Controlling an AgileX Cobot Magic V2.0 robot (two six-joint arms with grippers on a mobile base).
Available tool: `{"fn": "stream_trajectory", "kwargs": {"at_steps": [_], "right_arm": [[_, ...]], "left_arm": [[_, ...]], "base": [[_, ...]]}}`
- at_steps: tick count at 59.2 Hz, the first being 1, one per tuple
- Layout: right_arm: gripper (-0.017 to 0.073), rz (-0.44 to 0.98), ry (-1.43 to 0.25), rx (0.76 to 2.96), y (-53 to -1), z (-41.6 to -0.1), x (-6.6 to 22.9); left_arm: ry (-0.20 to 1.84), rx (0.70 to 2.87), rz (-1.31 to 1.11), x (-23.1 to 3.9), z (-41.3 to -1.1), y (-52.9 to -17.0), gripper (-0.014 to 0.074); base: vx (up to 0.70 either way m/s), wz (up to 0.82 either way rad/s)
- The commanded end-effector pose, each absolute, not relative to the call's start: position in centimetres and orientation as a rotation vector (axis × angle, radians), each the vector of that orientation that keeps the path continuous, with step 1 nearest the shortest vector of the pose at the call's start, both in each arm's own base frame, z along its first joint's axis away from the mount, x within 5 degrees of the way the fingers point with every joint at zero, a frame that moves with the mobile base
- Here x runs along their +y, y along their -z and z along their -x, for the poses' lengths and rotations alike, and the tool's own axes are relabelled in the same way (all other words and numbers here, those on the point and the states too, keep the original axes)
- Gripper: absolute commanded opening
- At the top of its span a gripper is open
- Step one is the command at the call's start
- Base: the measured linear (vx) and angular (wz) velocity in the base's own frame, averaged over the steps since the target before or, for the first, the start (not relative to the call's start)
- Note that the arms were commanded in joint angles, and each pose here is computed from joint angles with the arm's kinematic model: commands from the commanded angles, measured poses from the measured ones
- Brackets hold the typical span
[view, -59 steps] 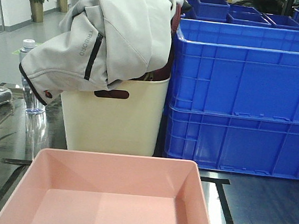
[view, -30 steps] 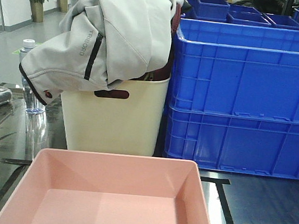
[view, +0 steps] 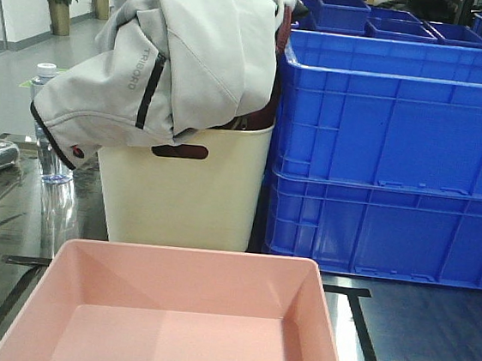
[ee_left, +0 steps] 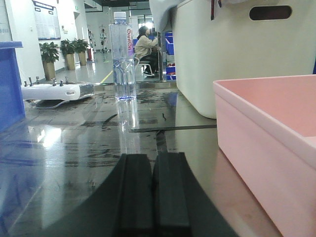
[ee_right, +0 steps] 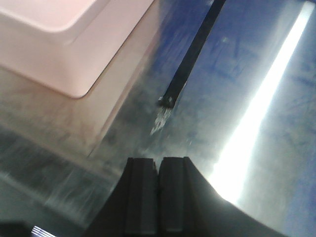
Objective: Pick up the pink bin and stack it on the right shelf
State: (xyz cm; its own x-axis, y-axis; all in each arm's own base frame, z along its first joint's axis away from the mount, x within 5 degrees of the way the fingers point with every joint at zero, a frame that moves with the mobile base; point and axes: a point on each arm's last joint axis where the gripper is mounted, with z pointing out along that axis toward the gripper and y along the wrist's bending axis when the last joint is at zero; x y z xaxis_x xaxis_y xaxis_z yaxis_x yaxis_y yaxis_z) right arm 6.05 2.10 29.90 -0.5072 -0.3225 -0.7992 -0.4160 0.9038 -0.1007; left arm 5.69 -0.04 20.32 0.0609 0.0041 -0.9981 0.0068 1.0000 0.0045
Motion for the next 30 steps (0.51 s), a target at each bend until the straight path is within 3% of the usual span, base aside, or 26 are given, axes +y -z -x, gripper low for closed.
{"fn": "stream_trajectory", "kwargs": {"at_steps": [1,16,30], "right_arm": [[-0.0009,0.493,-0.074,1.91,-29.8,-6.5,1.9],[-0.0009,0.218,0.063,1.522,-25.2,-5.4,0.5],[-0.0009,0.032,-0.017,1.421,-22.2,-5.7,0.2]], "left_arm": [[0.018,1.422,-0.009,-0.1,-5.5,-20.7,-0.0006],[0.018,1.422,-0.009,-0.1,-5.5,-20.7,-0.0006],[0.018,1.422,-0.009,-0.1,-5.5,-20.7,-0.0006]], "base": [[0.0,0.0],[0.0,0.0],[0.0,0.0]]}}
